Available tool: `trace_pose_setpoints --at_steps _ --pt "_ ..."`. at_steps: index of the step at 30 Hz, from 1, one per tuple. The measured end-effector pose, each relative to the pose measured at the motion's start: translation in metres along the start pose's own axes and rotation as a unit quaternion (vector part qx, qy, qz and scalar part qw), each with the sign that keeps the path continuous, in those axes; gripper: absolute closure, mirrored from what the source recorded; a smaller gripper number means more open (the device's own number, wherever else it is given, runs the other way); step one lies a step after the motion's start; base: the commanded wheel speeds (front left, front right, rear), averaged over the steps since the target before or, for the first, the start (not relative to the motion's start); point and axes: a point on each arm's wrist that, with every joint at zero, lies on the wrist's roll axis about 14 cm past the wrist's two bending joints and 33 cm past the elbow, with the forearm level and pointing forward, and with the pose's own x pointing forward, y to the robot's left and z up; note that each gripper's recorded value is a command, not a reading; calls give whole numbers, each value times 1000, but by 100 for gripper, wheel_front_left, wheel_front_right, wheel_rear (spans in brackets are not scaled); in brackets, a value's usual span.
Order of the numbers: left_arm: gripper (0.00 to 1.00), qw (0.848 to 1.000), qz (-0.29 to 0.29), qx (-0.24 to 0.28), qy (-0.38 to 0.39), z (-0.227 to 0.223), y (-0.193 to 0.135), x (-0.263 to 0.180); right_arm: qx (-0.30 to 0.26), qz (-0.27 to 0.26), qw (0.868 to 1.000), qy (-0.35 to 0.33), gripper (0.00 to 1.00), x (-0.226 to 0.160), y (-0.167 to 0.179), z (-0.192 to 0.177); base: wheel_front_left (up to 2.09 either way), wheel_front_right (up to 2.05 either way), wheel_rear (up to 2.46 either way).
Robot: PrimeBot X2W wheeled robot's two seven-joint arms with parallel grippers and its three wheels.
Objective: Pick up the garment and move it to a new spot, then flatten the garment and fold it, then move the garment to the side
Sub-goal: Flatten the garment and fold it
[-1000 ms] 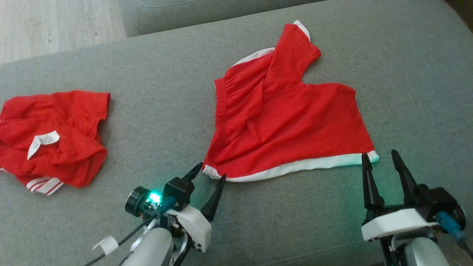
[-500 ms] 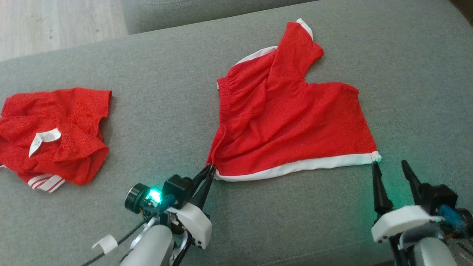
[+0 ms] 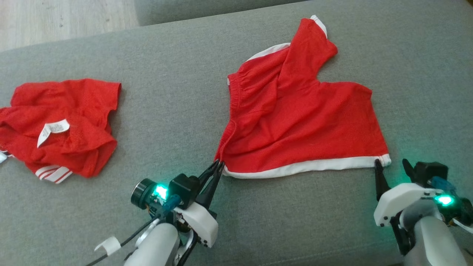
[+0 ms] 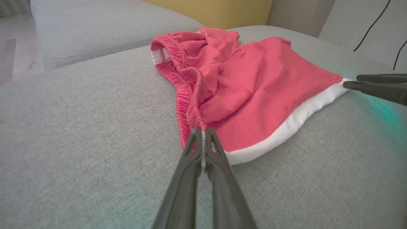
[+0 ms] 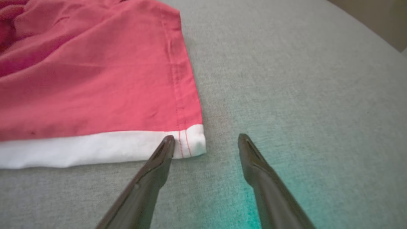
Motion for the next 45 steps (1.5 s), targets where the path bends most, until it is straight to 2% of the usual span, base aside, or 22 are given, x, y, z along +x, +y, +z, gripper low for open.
trace_pose_setpoints --at_steps 7,8,9,10,11,17,22,26,30,33,38,45 --pt "100 1000 -2 -5 -5 2 -1 0 -16 11 1000 24 0 7 8 -6 0 0 0" --pt "100 1000 -2 -5 -5 2 -1 0 -16 13 999 26 4 8 10 -7 0 0 0" --pt "100 1000 -3 -4 -4 2 -2 0 -17 14 999 27 31 8 11 -7 0 0 0" --pt "100 1000 -4 -4 -4 2 -2 0 -18 16 999 28 75 9 12 -7 0 0 0" --pt "100 1000 -5 -3 -4 2 -3 0 -18 18 999 28 100 9 13 -7 0 0 0" --pt "100 1000 -3 -3 -5 3 -1 -2 -14 34 999 24 100 9 23 -6 0 0 0" --pt "100 1000 3 6 -15 11 2 -3 4 38 999 -7 100 5 26 5 0 0 0" --pt "100 999 13 7 -36 24 7 -5 21 44 997 -63 100 1 28 34 0 0 0" --pt "100 998 18 13 -58 42 14 -6 38 61 989 -132 100 -6 37 75 0 0 0" --pt "100 996 20 23 -88 67 19 -6 48 73 978 -187 100 -16 42 110 0 0 0" --pt "100 987 21 65 -145 134 30 -6 51 101 949 -295 100 -40 53 192 0 0 0" --pt "100 963 28 122 -238 241 32 -23 -12 134 908 -396 100 -84 65 287 0 0 0"
